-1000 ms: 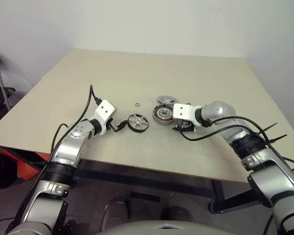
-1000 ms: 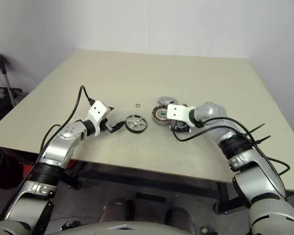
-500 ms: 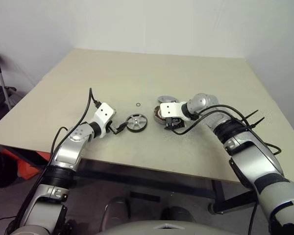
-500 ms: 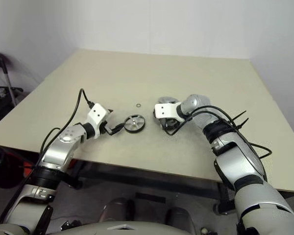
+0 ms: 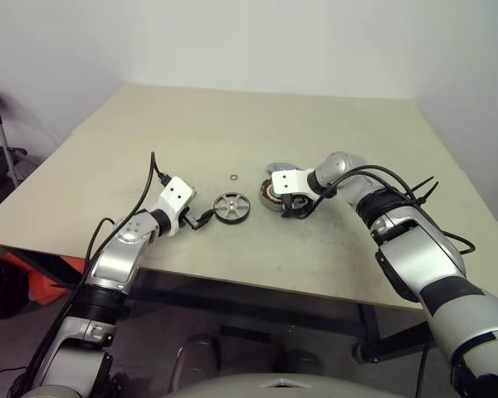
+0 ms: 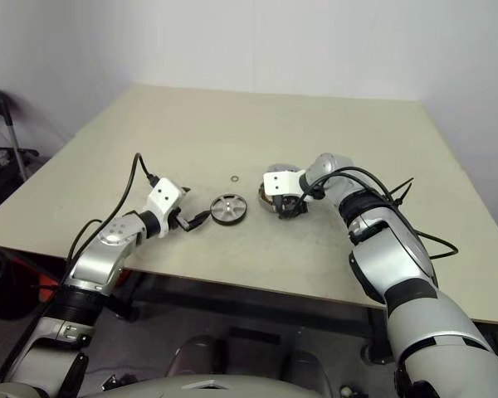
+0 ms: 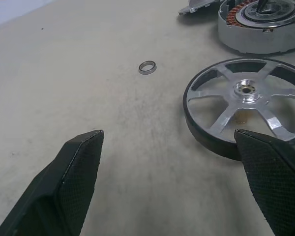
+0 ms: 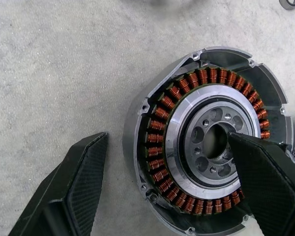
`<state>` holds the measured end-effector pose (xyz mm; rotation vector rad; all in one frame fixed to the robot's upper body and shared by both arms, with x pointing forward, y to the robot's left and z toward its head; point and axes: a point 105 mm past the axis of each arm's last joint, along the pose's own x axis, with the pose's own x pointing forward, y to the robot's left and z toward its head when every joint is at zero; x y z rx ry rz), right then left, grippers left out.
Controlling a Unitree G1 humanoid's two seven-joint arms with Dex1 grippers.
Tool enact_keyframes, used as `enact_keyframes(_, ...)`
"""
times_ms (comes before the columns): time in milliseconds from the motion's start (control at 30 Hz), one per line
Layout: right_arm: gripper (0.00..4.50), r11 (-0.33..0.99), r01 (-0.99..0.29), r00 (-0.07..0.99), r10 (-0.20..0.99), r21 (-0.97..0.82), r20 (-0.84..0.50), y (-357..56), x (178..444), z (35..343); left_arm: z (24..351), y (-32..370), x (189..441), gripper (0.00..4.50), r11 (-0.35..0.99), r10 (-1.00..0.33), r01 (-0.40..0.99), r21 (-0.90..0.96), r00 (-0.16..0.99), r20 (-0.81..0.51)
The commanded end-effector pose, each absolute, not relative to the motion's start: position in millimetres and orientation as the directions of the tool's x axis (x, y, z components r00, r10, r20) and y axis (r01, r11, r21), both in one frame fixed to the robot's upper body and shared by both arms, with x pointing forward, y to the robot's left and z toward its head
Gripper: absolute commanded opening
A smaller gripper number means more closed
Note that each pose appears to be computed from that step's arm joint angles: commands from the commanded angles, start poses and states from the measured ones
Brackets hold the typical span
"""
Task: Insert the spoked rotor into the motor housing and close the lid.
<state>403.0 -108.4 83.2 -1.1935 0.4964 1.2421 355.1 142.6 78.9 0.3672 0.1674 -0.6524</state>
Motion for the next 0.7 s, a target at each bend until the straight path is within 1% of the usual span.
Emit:
enact_keyframes(33,4.05,-0.162,-0.899,0.309,0.424,-0.407,-0.851,-111,402,82,97,142,358,4.48,0.728,-0.565,0.604,0.324,0.797,-0.216)
enact_keyframes(133,4.05,-0.164,-0.898,0.308,0.428,-0.408,-0.850,-110,401,82,97,143,357,4.48,0.727,-0.564,0.604,0.326,0.796,-0.217)
enact_keyframes(267,4.05,-0.167,-0.901,0.311,0.396,-0.401,-0.864,-118,401,77,98,142,358,4.48,0.726,-0.565,0.604,0.328,0.797,-0.216)
enact_keyframes(400,4.05,-0.181,-0.909,0.289,0.378,-0.376,-0.880,-123,399,76,99,142,359,4.48,0.728,-0.563,0.602,0.328,0.798,-0.215)
enact_keyframes(500,3.43,-0.186,-0.920,0.262,0.362,-0.345,-0.894,-125,397,74,97,141,359,4.50,0.727,-0.564,0.603,0.328,0.797,-0.217)
enact_keyframes(633,2.07,-0.176,-0.928,0.256,0.338,-0.328,-0.906,-129,398,73,98,140,360,4.50,0.728,-0.564,0.603,0.327,0.798,-0.215)
enact_keyframes(700,2.04,-0.164,-0.929,0.266,0.328,-0.332,-0.906,-130,400,73,97,141,359,4.50,0.730,-0.561,0.600,0.327,0.800,-0.215)
